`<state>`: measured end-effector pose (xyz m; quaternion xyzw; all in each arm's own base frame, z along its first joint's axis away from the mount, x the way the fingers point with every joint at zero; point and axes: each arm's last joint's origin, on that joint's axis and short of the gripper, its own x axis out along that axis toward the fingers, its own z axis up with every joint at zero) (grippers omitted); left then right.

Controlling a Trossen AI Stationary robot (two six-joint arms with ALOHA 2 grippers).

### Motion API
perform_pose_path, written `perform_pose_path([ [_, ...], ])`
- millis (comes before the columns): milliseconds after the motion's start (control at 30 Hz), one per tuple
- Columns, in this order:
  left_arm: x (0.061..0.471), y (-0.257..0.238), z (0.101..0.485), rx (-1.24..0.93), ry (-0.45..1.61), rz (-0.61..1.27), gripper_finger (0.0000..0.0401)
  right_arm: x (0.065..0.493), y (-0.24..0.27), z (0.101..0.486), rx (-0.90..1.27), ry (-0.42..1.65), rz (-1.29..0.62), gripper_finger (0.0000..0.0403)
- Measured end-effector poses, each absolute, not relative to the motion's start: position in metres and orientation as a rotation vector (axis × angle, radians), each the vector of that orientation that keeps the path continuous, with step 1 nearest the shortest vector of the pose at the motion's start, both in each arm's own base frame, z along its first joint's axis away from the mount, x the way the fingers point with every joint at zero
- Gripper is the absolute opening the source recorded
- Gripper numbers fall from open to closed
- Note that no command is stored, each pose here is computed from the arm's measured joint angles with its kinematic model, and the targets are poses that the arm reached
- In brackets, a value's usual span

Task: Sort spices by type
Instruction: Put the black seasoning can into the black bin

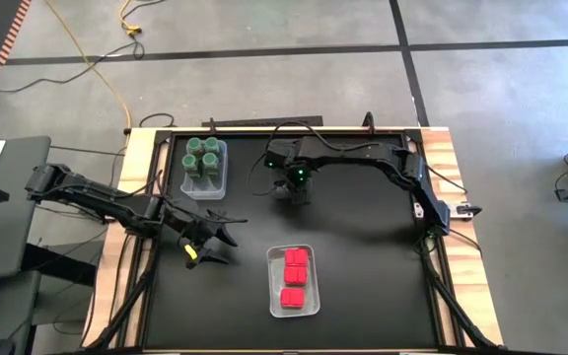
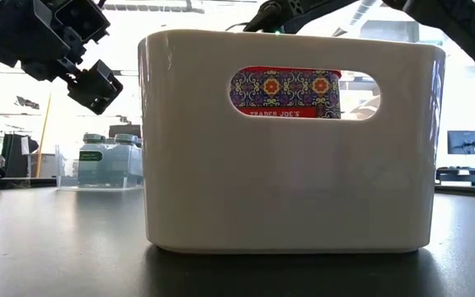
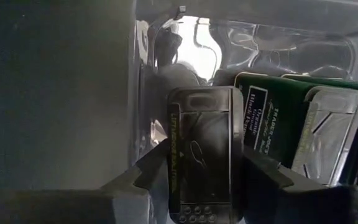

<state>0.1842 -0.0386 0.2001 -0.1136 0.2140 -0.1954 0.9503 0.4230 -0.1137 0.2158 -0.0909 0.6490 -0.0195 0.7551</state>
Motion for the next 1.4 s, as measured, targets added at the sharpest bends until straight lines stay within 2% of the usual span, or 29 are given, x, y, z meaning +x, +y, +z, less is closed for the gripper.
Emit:
perform_pose_path([
  [533, 0.1842, -0.0387, 0.2001, -0.231, 0.435, -0.397, 0.0259, 0.4291, -0.1150, 0.2173, -0.163, 1.349, -0.093, 0.0177],
  [1200, 0.1842, -0.0386, 0.2001, -0.231, 0.435, -0.397, 0.0259, 0.4253, -0.1142, 0.2164, -0.126, 1.386, -0.109, 0.0178],
  [1400, 0.1842, -0.0386, 0.2001, -0.231, 0.435, -0.397, 0.0259, 0.4266, -0.1144, 0.2166, -0.128, 1.373, -0.112, 0.0203],
])
